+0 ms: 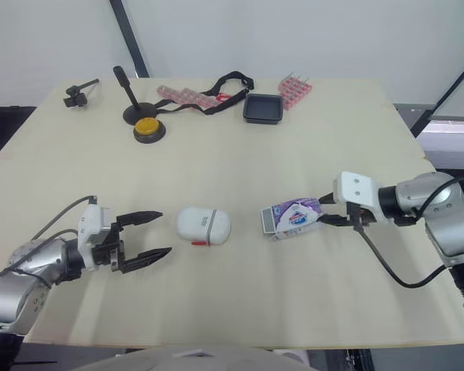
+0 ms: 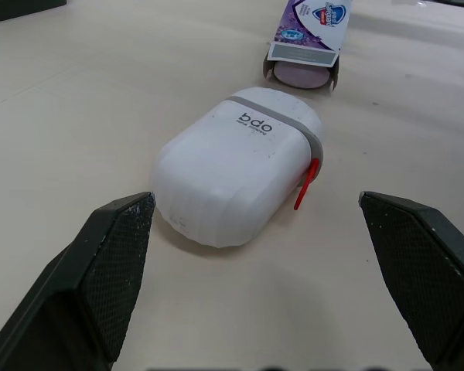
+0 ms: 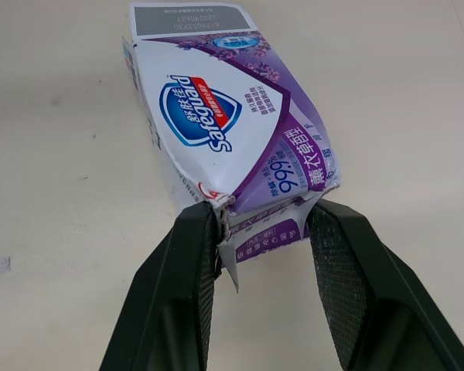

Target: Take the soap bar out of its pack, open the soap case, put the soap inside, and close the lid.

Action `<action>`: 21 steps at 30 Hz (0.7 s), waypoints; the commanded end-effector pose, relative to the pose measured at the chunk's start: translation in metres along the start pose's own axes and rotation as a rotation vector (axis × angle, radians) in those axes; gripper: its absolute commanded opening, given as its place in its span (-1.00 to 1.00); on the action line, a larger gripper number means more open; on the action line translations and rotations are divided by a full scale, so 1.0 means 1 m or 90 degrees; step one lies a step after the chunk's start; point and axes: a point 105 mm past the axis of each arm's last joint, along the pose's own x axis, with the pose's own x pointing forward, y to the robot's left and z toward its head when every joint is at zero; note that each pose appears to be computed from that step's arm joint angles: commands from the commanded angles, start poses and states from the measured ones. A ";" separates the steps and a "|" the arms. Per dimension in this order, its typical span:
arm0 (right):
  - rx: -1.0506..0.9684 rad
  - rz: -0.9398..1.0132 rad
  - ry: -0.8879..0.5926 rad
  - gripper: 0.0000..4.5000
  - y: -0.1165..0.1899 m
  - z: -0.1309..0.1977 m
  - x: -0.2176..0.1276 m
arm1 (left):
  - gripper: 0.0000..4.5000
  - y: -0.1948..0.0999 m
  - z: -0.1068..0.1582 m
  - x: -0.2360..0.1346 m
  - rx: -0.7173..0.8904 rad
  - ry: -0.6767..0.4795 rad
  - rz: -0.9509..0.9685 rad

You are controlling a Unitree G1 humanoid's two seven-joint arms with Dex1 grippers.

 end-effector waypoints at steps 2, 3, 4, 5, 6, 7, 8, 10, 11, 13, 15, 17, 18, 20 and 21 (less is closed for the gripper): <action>-0.057 -0.029 0.011 -0.17 -0.011 0.016 -0.016 | 1.00 0.003 0.004 -0.002 0.021 0.000 0.005; -0.062 -0.029 0.018 -0.17 -0.011 0.015 -0.018 | 1.00 0.003 0.003 -0.002 0.021 -0.001 0.004; -0.066 -0.027 0.025 -0.17 -0.011 0.013 -0.020 | 1.00 0.003 0.003 -0.001 0.020 -0.002 0.003; -0.069 -0.025 0.030 -0.17 -0.010 0.013 -0.021 | 1.00 0.003 0.003 0.001 0.019 -0.004 0.001; -0.070 -0.027 0.032 -0.17 -0.010 0.013 -0.023 | 1.00 0.003 0.003 0.005 0.019 -0.008 -0.001; -0.072 -0.029 0.035 -0.17 -0.010 0.012 -0.025 | 1.00 0.003 0.004 0.008 0.018 -0.013 -0.002; -0.072 -0.028 0.040 -0.17 -0.010 0.012 -0.027 | 1.00 0.003 0.005 0.010 0.016 -0.019 -0.002; -0.075 -0.036 0.048 -0.17 -0.011 0.011 -0.032 | 1.00 0.002 0.006 0.013 0.018 -0.023 -0.009; -0.078 -0.039 0.054 -0.17 -0.012 0.011 -0.035 | 1.00 0.002 0.006 0.013 0.019 -0.023 -0.013; -0.078 -0.051 0.066 -0.17 -0.015 0.007 -0.043 | 1.00 0.003 0.007 0.015 0.021 -0.024 -0.015; -0.074 -0.060 0.073 -0.17 -0.017 0.005 -0.050 | 1.00 0.005 0.009 0.015 0.021 -0.026 -0.016; -0.063 -0.075 0.078 -0.17 -0.019 0.001 -0.058 | 1.00 0.005 0.010 0.016 0.023 -0.027 -0.023; -0.059 -0.081 0.082 -0.17 -0.020 -0.001 -0.062 | 1.00 0.004 0.010 0.017 0.024 -0.027 -0.027; -0.040 -0.103 0.084 -0.17 -0.022 -0.004 -0.074 | 1.00 0.003 0.011 0.018 0.024 -0.027 -0.035; -0.031 -0.111 0.083 -0.17 -0.023 -0.005 -0.078 | 1.00 0.003 0.011 0.018 0.023 -0.027 -0.037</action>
